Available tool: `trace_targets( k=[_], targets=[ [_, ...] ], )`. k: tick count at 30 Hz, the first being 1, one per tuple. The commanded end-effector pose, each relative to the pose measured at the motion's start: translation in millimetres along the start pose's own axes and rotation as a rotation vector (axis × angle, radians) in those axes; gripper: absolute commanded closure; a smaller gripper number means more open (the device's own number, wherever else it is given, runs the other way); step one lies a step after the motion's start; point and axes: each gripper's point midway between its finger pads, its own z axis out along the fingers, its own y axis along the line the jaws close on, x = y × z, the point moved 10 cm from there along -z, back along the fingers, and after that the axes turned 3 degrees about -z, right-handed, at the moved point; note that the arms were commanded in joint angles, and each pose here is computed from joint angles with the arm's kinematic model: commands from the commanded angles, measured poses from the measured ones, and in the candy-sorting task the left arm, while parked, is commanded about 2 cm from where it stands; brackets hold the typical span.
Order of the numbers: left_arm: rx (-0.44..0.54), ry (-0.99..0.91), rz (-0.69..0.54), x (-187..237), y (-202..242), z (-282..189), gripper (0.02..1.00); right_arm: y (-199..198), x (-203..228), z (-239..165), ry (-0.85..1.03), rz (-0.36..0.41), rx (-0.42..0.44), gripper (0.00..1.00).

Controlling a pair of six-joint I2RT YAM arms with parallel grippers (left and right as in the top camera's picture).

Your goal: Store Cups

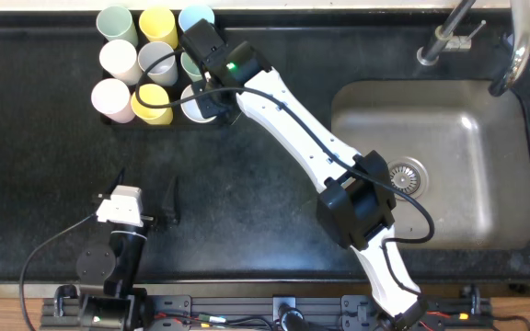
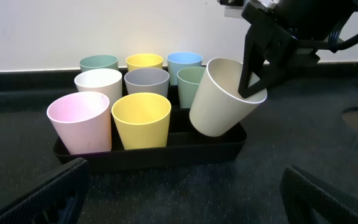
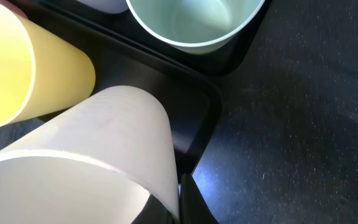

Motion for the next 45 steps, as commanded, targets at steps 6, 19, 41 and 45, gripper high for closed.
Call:
trace_targets(
  k=[6, 19, 41, 45],
  targets=[
    [0.015, 0.0, -0.004, 0, -1, 0, 0.018, 4, -5, 8, -0.014, 0.01, -0.002, 0.956],
    [0.014, 0.0, -0.004, 0, -1, 0, 0.018, -1, -4, 15, -0.009, 0.02, 0.043, 0.947],
    [0.015, 0.0, -0.004, 0, -1, 0, 0.018, -20, -23, -81, -0.217, -0.047, 0.003, 0.527],
    [0.015, 0.0, -0.004, 0, -1, 0, 0.018, -70, -21, -166, -0.361, -0.047, 0.046, 0.373]
  ],
)
